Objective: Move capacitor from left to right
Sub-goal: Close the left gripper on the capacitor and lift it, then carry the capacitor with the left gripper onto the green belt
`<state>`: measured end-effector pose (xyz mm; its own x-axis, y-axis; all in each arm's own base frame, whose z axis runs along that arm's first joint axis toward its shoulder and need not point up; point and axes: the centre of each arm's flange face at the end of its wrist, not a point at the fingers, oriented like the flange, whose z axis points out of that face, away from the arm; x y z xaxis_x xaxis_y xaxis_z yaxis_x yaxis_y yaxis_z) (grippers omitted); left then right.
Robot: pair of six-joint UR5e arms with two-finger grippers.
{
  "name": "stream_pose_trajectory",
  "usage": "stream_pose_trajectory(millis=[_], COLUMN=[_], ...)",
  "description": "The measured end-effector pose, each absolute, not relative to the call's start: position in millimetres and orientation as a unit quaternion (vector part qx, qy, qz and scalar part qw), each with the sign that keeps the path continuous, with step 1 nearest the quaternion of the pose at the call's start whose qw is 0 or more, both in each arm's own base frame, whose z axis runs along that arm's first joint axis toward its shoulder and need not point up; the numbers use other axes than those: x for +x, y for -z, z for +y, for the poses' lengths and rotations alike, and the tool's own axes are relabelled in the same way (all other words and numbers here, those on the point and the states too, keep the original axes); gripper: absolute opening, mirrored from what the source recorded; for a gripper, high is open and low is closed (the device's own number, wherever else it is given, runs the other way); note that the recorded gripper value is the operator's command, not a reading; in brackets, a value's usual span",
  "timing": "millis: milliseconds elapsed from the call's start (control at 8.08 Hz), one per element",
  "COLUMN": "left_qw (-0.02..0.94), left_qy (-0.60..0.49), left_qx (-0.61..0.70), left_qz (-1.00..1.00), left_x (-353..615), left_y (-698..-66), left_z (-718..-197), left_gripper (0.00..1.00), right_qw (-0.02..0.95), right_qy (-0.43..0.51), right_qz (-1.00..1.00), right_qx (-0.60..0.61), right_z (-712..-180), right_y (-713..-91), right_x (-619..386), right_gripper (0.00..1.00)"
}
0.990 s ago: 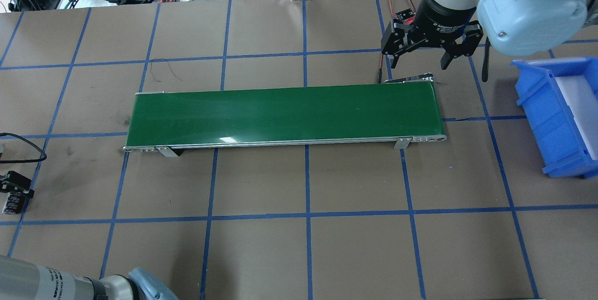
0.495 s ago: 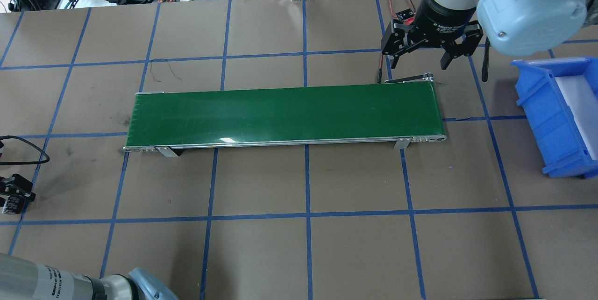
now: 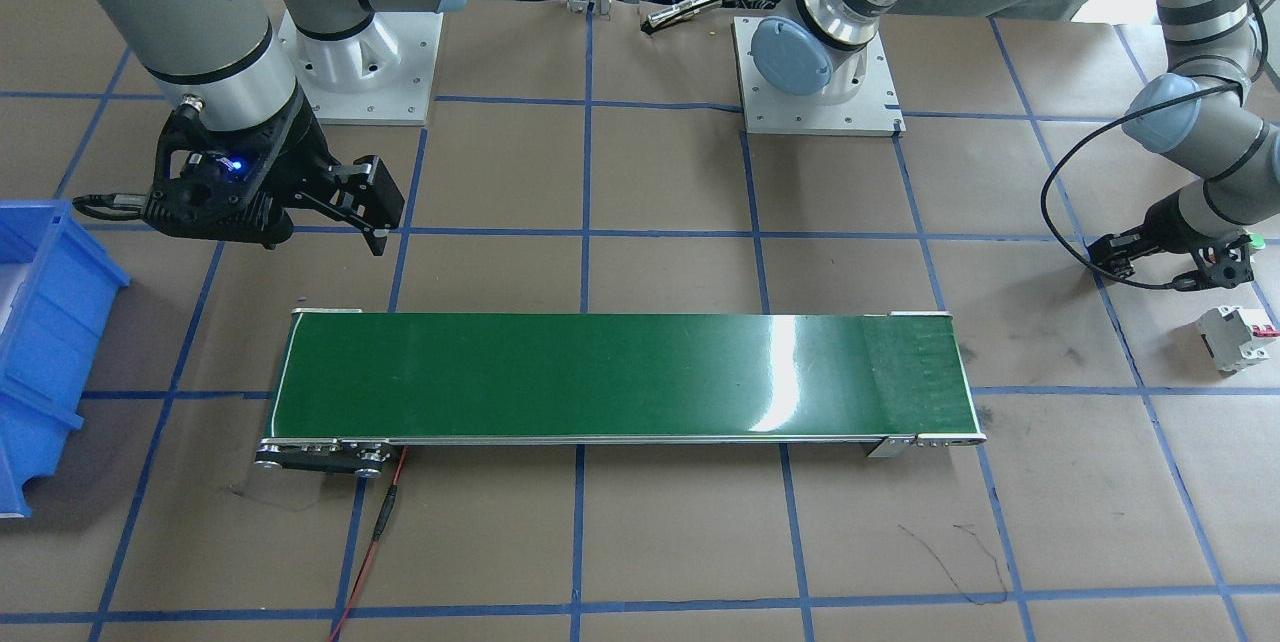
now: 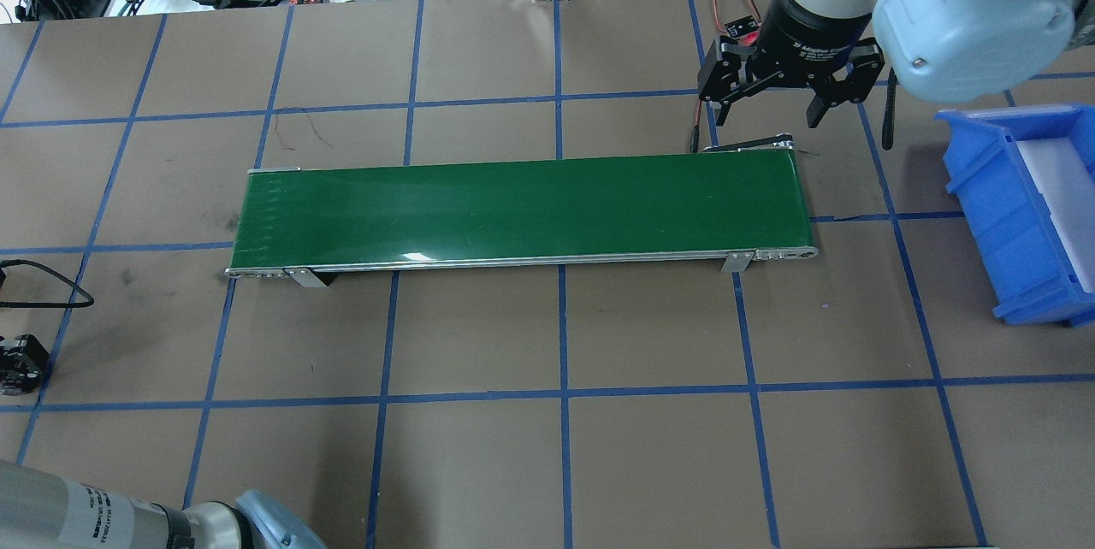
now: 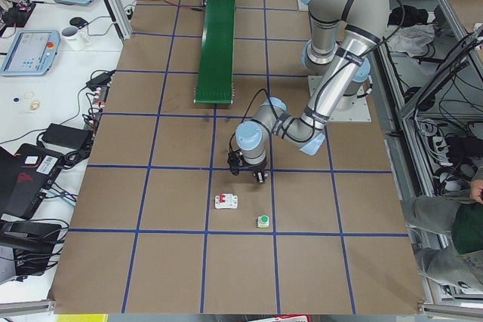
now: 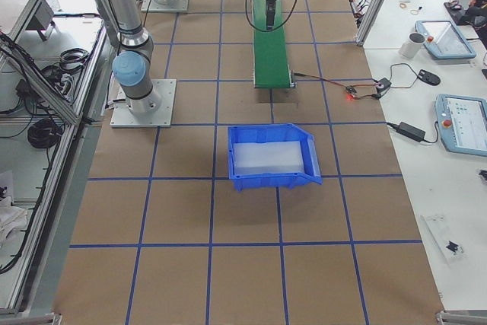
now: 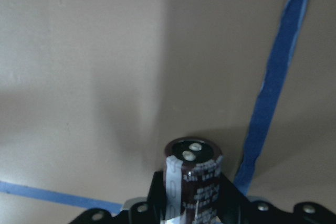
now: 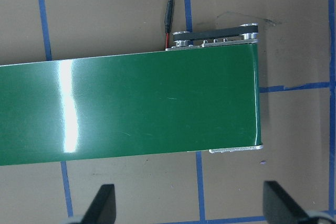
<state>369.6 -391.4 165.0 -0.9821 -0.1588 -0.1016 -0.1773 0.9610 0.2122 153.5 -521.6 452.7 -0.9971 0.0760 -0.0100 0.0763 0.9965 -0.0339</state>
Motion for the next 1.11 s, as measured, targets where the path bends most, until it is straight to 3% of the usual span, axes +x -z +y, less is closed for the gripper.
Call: stream_pose_trajectory(millis=[619, 1114], left_qw=[0.086, 0.126], left_qy=[-0.124, -0.079], left_qx=[-0.138, -0.204], left_qz=[0.979, 0.968], left_x=[368, 271], left_y=[-182, -233], left_z=[-392, -453], left_gripper=[0.0, 0.0], right_qw=[0.004, 0.003], right_qy=[0.015, 0.014], right_qz=[0.999, 0.999], right_qx=[0.039, 0.041], right_z=[-521, -521], right_y=[-452, -452], right_x=[153, 153], right_gripper=[1.0, 1.0])
